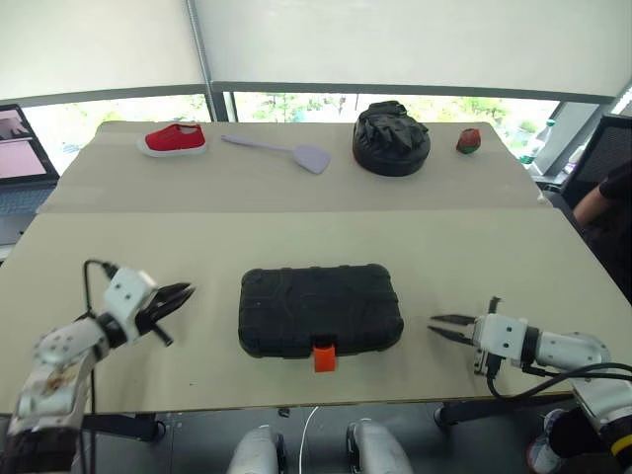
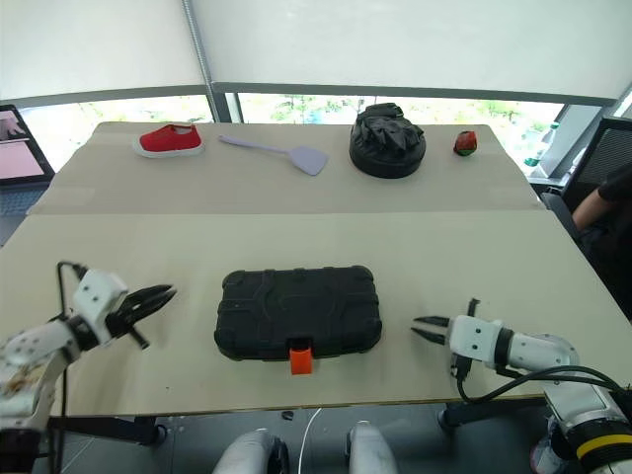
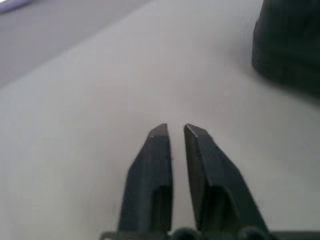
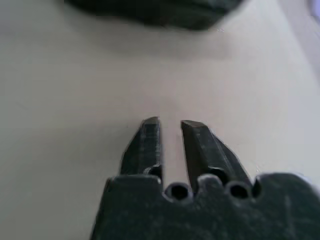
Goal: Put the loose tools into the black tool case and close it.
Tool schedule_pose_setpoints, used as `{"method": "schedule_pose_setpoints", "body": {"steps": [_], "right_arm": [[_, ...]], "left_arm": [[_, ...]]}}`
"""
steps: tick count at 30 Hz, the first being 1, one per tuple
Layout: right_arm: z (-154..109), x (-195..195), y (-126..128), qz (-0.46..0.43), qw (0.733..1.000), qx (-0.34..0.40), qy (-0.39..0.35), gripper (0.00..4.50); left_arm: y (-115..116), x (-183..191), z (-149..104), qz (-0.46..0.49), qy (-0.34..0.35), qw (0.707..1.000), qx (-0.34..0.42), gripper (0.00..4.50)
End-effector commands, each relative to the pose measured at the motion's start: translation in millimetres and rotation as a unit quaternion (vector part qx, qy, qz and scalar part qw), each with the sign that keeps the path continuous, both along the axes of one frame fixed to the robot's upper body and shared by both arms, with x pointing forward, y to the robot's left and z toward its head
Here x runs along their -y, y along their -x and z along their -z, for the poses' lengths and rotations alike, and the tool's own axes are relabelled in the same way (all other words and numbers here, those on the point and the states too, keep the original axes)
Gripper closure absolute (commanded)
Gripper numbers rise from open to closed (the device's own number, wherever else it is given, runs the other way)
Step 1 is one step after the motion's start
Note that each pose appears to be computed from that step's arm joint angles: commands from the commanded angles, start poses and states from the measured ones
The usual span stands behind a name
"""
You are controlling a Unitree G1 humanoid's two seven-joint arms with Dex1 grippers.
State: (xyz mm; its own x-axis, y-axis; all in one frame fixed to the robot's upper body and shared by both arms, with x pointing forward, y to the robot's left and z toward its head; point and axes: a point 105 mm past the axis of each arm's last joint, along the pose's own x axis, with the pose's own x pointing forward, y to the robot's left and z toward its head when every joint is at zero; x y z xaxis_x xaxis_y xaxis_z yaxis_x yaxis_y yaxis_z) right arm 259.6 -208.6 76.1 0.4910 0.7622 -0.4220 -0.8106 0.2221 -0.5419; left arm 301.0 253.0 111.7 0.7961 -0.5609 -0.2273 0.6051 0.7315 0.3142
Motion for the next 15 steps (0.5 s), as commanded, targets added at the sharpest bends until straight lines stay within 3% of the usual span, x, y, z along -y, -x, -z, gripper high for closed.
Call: {"method": "schedule_pose_setpoints", "body": {"steps": [1,3,6,10,15], "right_arm": [[-5.3,-26.6,17.2,-0.04,0.997,-0.064,-0.019,4.39],[2.2,-37.8,28.0,-0.045,0.991,-0.126,-0.014,4.39],[2.2,-57.0,33.0,-0.053,0.985,-0.164,-0.028,4.39],[1.0,-76.5,28.3,-0.067,0.984,-0.163,-0.035,4.39],[2.9,-86.7,-1.5,-0.038,0.991,-0.123,-0.031,4.39]], "left_arm": [[-14.6,26.1,-2.3,0.036,0.002,0.999,-0.024,4.48],[-24.4,36.6,0.6,0.052,-0.013,0.998,-0.042,4.48],[-32.1,46.1,10.0,0.084,-0.046,0.992,-0.079,4.48],[-45.8,54.1,12.6,0.093,-0.049,0.991,-0.081,4.48],[-45.8,54.9,10.5,0.1,-0.028,0.991,-0.081,4.48]]}}
